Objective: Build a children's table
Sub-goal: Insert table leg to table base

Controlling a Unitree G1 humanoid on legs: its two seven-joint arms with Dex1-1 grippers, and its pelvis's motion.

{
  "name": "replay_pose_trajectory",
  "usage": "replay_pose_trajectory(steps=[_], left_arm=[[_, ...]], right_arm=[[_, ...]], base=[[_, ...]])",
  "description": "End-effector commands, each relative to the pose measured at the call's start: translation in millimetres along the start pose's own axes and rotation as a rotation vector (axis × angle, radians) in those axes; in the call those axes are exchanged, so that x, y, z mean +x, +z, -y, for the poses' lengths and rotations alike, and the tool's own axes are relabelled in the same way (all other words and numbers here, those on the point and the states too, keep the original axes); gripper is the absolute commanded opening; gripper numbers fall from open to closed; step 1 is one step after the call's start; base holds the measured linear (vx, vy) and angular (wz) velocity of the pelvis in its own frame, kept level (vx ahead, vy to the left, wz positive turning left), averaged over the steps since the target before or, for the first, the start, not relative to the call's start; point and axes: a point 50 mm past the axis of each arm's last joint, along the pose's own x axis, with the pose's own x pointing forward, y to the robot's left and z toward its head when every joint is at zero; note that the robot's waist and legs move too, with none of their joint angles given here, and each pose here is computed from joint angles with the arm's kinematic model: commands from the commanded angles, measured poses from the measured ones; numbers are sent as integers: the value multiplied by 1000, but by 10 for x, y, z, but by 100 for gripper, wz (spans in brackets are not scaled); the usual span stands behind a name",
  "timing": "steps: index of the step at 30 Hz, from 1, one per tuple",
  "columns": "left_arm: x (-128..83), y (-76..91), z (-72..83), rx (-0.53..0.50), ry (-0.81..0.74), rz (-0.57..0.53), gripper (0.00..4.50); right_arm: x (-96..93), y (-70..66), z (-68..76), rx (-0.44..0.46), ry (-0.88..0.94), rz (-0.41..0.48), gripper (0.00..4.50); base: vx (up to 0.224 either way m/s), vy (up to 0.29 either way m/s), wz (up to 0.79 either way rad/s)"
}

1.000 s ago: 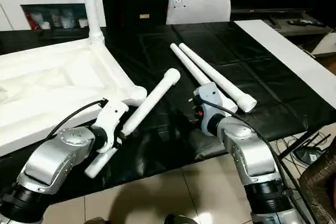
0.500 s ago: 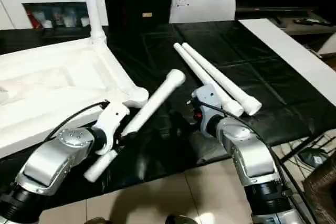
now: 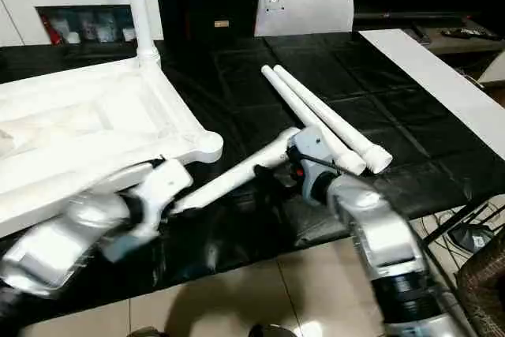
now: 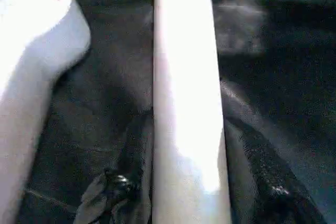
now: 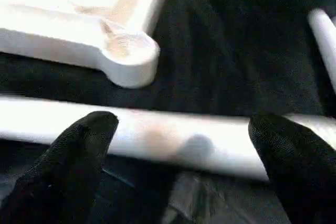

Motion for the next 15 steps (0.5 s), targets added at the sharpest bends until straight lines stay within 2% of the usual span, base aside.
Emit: replay_pose_trajectory(steps=[1, 2, 3, 4, 5, 8, 11, 15], left_arm=[[-61, 164, -29, 65, -32, 81, 164], [-145, 212, -90, 102, -55, 96, 164], [-185, 217, -126, 111, -59, 83, 164], [-192, 218, -132, 117, -60, 81, 164], [-250, 232, -186, 171, -68, 65, 164], [-290, 236, -235, 180, -68, 48, 164], [-370, 263, -319, 252, -102, 26, 164], [-403, 323, -355, 297, -132, 28, 164]], right_arm=[[-34, 188, 27, -46, 44, 75, 450], [-61, 255, 56, -141, 88, 81, 450], [-73, 285, 71, -198, 105, 77, 450], [-75, 291, 72, -208, 109, 77, 450], [-97, 342, 83, -287, 149, 73, 450], [-115, 377, 88, -335, 187, 61, 450], [-116, 382, 149, -566, 220, -38, 450], [-90, 342, 147, -700, 273, -117, 450]], base=[[0, 0, 0], [0, 0, 0], [0, 0, 0], [0, 0, 0], [0, 0, 0], [0, 0, 0], [0, 0, 0], [0, 0, 0]])
